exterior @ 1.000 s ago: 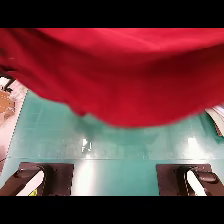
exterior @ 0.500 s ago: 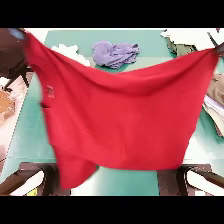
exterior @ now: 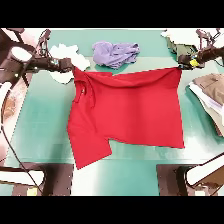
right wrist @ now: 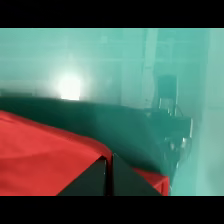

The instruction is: Fold the shirts.

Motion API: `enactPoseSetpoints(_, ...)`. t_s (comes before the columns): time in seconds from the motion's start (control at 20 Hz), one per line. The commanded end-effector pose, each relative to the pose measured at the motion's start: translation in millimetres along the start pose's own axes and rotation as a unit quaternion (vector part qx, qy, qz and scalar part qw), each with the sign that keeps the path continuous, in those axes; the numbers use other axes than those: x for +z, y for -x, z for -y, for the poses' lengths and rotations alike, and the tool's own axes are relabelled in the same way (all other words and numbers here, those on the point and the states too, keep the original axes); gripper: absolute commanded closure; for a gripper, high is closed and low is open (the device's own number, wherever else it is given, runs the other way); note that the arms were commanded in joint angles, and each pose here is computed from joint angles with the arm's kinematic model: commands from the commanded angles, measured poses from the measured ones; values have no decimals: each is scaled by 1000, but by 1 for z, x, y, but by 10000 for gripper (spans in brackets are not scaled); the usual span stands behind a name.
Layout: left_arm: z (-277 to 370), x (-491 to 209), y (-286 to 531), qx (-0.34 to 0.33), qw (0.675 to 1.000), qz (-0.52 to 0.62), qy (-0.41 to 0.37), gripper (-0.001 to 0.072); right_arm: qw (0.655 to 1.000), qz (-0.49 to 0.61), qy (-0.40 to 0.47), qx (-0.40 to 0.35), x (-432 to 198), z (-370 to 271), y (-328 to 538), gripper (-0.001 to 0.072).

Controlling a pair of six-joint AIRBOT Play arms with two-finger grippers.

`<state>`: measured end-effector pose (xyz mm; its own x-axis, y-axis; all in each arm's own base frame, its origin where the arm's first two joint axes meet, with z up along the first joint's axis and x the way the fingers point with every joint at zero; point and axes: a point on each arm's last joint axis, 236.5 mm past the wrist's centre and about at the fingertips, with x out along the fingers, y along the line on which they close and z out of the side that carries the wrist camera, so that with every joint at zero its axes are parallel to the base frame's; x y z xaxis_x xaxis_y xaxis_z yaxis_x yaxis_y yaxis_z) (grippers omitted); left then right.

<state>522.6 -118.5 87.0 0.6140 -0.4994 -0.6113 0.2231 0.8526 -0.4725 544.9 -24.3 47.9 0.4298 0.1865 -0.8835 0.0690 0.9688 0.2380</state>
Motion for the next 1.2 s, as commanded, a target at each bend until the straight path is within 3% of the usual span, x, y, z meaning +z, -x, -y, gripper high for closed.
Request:
enactPoseSetpoints(0.0,-38,4,-23,54,998,21,-21,685,1000,-31,-5,0,-3,5,-18,693)
enactPoseSetpoints(0.2,-67,-79,-7,104,979,-162,-63,685,990,-138,-2,2,-66,13,-7,693)
enactPoseSetpoints(0.4,-83,-120,19,138,952,-263,-70,685,989,-150,-18,-1,-98,23,21,693)
enactPoseSetpoints(0.95,-91,-84,3,155,967,-182,-83,684,984,-177,18,13,-136,0,-41,693)
enactPoseSetpoints(1.15,-46,-95,16,80,972,-212,-66,685,982,-188,30,16,-141,-7,-20,693)
